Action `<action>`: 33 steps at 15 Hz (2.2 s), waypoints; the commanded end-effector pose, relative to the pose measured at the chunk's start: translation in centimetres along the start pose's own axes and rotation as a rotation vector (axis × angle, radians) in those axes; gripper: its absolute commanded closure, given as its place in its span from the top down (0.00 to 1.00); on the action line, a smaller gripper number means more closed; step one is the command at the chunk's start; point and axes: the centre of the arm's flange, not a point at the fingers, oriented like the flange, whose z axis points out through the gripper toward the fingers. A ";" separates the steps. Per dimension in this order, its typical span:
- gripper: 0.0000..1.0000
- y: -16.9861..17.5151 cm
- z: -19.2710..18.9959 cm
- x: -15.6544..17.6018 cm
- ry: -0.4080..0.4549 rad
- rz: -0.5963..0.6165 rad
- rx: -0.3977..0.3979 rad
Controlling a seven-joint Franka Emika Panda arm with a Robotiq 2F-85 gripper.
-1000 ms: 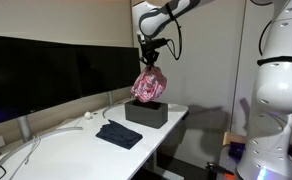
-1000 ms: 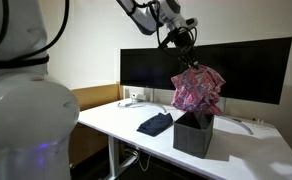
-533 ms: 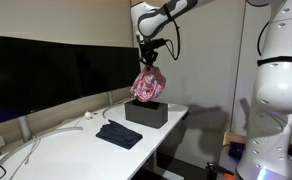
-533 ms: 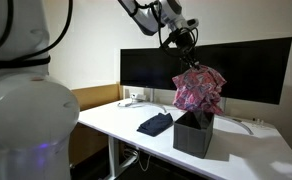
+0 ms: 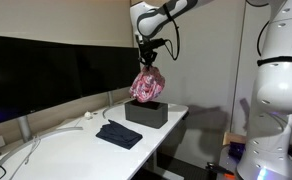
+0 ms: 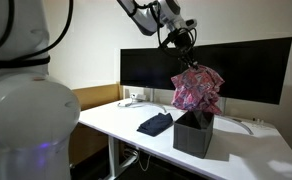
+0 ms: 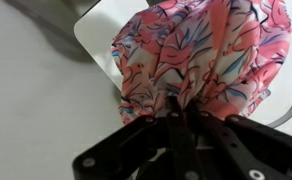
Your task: Put the left cloth in the box
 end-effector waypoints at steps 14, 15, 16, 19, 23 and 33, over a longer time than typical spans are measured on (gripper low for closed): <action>0.02 0.9 -0.4 -2.3 0.030 -0.030 0.009; 0.02 1.0 -0.3 -2.4 0.028 -0.028 0.010; 0.02 1.1 -0.2 -2.5 0.026 -0.028 0.010; 0.02 1.4 0.0 -2.7 0.022 -0.026 0.005; 0.02 1.6 0.5 -2.3 0.015 -0.020 0.004; 0.02 0.7 1.5 -0.9 0.017 -0.020 0.013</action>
